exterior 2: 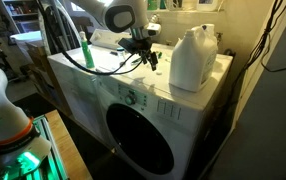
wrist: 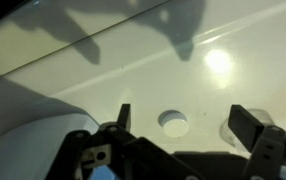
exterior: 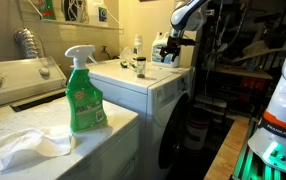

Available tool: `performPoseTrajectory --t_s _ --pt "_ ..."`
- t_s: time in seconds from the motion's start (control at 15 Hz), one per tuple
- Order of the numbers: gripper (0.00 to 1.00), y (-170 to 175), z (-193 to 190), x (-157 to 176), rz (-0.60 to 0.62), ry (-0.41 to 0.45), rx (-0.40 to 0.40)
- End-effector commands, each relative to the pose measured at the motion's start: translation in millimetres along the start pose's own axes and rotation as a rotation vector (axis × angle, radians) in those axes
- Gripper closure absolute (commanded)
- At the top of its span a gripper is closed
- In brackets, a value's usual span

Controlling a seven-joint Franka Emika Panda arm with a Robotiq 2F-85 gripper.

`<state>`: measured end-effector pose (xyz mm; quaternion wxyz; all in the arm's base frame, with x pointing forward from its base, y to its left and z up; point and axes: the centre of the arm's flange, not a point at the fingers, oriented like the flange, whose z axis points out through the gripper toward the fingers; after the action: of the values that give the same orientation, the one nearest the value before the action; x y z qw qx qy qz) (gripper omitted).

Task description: Put the white lid on the white container of detergent

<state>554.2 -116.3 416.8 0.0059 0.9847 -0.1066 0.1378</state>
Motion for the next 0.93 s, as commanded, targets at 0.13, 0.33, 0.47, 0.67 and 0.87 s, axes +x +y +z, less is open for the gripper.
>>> performPoseTrajectory --t_s 0.13,0.33,0.47,0.67,0.87 --pt "0.00 5.5 19.5 26.3 0.082 0.036 -0.019" --pt "0.00 2.8 25.8 37.5 0.112 0.049 -0.020" --pt "0.00 0.9 30.5 43.7 0.128 0.056 -0.027" --pt "0.03 -5.0 37.4 51.8 0.148 0.056 -0.036" --pt "0.14 -13.6 43.1 56.9 0.144 0.053 -0.044"
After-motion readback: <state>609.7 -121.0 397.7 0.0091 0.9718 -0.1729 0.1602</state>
